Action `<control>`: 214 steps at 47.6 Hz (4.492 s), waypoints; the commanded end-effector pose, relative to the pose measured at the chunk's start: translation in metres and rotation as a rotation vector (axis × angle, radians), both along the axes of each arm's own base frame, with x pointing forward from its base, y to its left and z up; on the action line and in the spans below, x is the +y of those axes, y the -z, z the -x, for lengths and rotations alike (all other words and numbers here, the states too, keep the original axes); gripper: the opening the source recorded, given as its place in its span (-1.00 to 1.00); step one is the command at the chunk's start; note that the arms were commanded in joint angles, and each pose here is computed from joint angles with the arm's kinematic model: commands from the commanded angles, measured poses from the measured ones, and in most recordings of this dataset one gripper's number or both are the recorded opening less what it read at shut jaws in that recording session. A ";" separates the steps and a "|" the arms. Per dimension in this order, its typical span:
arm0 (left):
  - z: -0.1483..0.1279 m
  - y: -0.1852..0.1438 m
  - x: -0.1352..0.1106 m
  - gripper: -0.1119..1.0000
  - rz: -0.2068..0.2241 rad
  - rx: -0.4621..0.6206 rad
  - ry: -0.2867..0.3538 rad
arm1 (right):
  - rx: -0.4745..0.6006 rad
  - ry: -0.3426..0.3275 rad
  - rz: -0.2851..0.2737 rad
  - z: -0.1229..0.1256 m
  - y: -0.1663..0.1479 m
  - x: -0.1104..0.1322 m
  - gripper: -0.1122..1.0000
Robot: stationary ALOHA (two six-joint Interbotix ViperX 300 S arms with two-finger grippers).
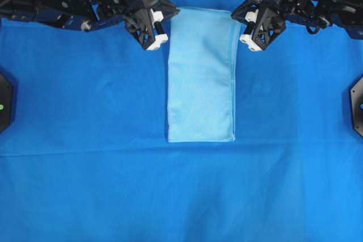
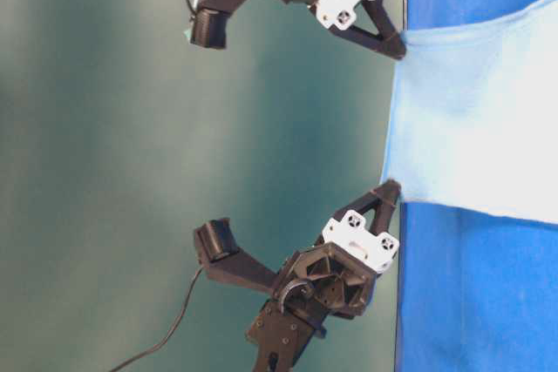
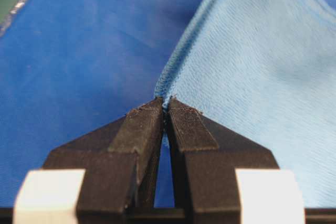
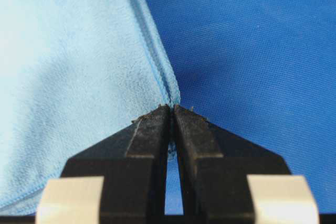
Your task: Fold the light blue towel.
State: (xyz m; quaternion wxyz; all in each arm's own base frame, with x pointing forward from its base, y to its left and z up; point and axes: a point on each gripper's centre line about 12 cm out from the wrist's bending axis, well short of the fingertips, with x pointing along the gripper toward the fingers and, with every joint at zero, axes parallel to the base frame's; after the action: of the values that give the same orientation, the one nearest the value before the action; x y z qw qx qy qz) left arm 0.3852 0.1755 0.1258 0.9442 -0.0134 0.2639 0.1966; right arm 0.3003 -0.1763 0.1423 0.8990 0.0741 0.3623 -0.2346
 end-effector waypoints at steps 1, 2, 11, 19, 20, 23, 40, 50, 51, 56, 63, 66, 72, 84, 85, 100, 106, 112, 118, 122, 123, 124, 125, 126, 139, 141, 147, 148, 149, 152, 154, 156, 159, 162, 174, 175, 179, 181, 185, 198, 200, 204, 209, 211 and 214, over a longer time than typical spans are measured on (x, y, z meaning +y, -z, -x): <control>-0.002 -0.024 -0.006 -0.76 -0.026 -0.042 0.019 | -0.036 -0.005 0.021 0.000 -0.024 0.003 -0.72; -0.002 -0.026 -0.008 -0.76 -0.031 -0.043 0.025 | -0.036 -0.009 0.021 0.000 -0.026 0.004 -0.72; -0.002 -0.046 -0.031 -0.76 -0.049 -0.074 0.080 | -0.045 -0.058 0.015 0.004 -0.046 0.030 -0.72; -0.002 -0.057 -0.063 -0.76 -0.043 -0.079 0.152 | -0.046 -0.146 0.000 0.006 -0.057 0.066 -0.72; -0.002 -0.057 -0.067 -0.76 -0.042 -0.078 0.162 | -0.047 -0.156 -0.003 0.006 -0.058 0.070 -0.72; -0.002 -0.058 -0.080 -0.76 -0.032 -0.077 0.189 | -0.051 -0.184 -0.016 0.008 -0.061 0.083 -0.72; 0.002 -0.049 -0.153 -0.76 0.011 -0.036 0.360 | -0.034 -0.285 -0.154 0.015 -0.058 0.149 -0.72; 0.007 -0.035 -0.174 -0.76 0.056 0.062 0.402 | 0.006 -0.318 -0.204 0.008 -0.044 0.171 -0.72; 0.008 -0.033 -0.175 -0.76 0.061 0.072 0.403 | 0.011 -0.320 -0.208 0.007 -0.042 0.173 -0.72; 0.008 -0.022 -0.181 -0.76 0.078 0.102 0.410 | 0.029 -0.320 -0.232 0.002 -0.028 0.180 -0.72; 0.009 -0.002 -0.189 -0.76 0.101 0.153 0.418 | 0.054 -0.313 -0.261 -0.003 -0.008 0.188 -0.72; 0.009 0.002 -0.193 -0.76 0.108 0.160 0.424 | 0.068 -0.311 -0.273 -0.005 0.000 0.192 -0.72; 0.009 0.014 -0.202 -0.76 0.112 0.165 0.443 | 0.098 -0.306 -0.294 -0.006 0.015 0.199 -0.72; 0.009 0.031 -0.208 -0.76 0.113 0.155 0.454 | 0.105 -0.304 -0.299 -0.010 0.025 0.201 -0.72; 0.009 0.031 -0.209 -0.76 0.117 0.150 0.452 | 0.104 -0.305 -0.299 -0.010 0.025 0.201 -0.72; 0.009 0.030 -0.209 -0.50 0.127 0.140 0.444 | 0.106 -0.334 -0.304 -0.016 0.025 0.213 -0.25; 0.009 0.029 -0.209 0.16 0.128 0.137 0.443 | 0.096 -0.361 -0.303 -0.018 0.021 0.222 0.35; 0.006 0.023 -0.209 0.68 0.124 0.122 0.446 | 0.066 -0.389 -0.301 -0.022 0.009 0.230 0.21; 0.006 0.007 -0.211 0.64 0.117 0.089 0.455 | 0.040 -0.405 -0.297 -0.022 -0.007 0.232 0.19; 0.007 -0.008 -0.212 0.62 0.113 0.060 0.460 | 0.030 -0.414 -0.289 -0.019 -0.022 0.232 0.20; 0.008 -0.013 -0.212 0.62 0.111 0.053 0.461 | 0.027 -0.418 -0.284 -0.018 -0.025 0.232 0.20; 0.009 -0.019 -0.212 0.61 0.110 0.042 0.462 | 0.023 -0.422 -0.280 -0.017 -0.029 0.231 0.20; 0.010 -0.023 -0.212 0.61 0.109 0.036 0.462 | 0.017 -0.423 -0.278 -0.017 -0.033 0.231 0.20; 0.011 -0.028 -0.212 0.61 0.108 0.028 0.463 | 0.015 -0.427 -0.274 -0.016 -0.037 0.231 0.20; 0.032 -0.096 -0.210 0.57 0.073 -0.086 0.485 | -0.075 -0.464 -0.214 0.003 -0.091 0.225 0.18; 0.037 -0.106 -0.210 0.57 0.067 -0.110 0.487 | -0.092 -0.471 -0.197 0.006 -0.098 0.223 0.18; 0.051 -0.128 -0.208 0.57 0.036 -0.173 0.498 | -0.152 -0.488 -0.140 0.020 -0.119 0.216 0.18; 0.054 -0.131 -0.208 0.57 0.035 -0.181 0.498 | -0.166 -0.491 -0.130 0.022 -0.122 0.215 0.18; 0.057 -0.135 -0.208 0.57 0.028 -0.192 0.501 | -0.175 -0.493 -0.120 0.025 -0.125 0.214 0.18; 0.067 -0.145 -0.206 0.57 0.014 -0.224 0.505 | -0.207 -0.494 -0.093 0.033 -0.133 0.209 0.18; 0.074 -0.150 -0.206 0.57 0.006 -0.242 0.508 | -0.228 -0.493 -0.075 0.039 -0.138 0.206 0.18; 0.082 -0.154 -0.205 0.57 -0.004 -0.260 0.512 | -0.255 -0.490 -0.058 0.046 -0.144 0.202 0.18; 0.097 -0.160 -0.202 0.57 -0.013 -0.291 0.506 | -0.290 -0.485 -0.037 0.057 -0.153 0.198 0.18; 0.110 -0.163 -0.200 0.57 -0.020 -0.311 0.504 | -0.321 -0.482 -0.014 0.069 -0.162 0.194 0.18; 0.166 -0.175 -0.193 0.57 -0.037 -0.392 0.498 | -0.413 -0.424 0.052 0.119 -0.171 0.175 0.18; 0.169 -0.174 -0.193 0.57 -0.038 -0.395 0.497 | -0.422 -0.420 0.054 0.123 -0.168 0.174 0.18; 0.185 -0.171 -0.190 0.57 -0.042 -0.419 0.490 | -0.435 -0.404 0.059 0.135 -0.159 0.171 0.18; 0.192 -0.168 -0.189 0.57 -0.044 -0.427 0.487 | -0.437 -0.402 0.062 0.140 -0.152 0.170 0.18; 0.206 -0.159 -0.188 0.57 -0.045 -0.442 0.483 | -0.440 -0.397 0.062 0.147 -0.136 0.169 0.18; 0.234 -0.125 -0.186 0.57 -0.037 -0.461 0.479 | -0.485 -0.400 0.051 0.153 -0.096 0.169 0.18; 0.235 -0.121 -0.186 0.56 -0.036 -0.458 0.479 | -0.479 -0.401 0.050 0.152 -0.094 0.169 0.18; 0.237 -0.117 -0.186 0.56 -0.034 -0.452 0.479 | -0.482 -0.401 0.049 0.152 -0.093 0.169 0.18; 0.236 -0.116 -0.186 0.55 -0.032 -0.449 0.478 | -0.481 -0.400 0.045 0.151 -0.093 0.169 0.18; 0.236 -0.116 -0.186 0.55 -0.032 -0.449 0.478 | -0.481 -0.400 0.045 0.151 -0.093 0.169 0.18; 0.236 -0.116 -0.186 0.55 -0.030 -0.450 0.478 | -0.481 -0.400 0.045 0.151 -0.093 0.169 0.18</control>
State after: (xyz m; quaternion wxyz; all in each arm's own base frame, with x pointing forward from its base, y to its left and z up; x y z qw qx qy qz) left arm 0.1474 -0.0105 0.2367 0.9980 0.0208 0.0468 -0.0363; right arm 0.1466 -0.0072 0.2305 0.9879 0.0319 0.1473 -0.0369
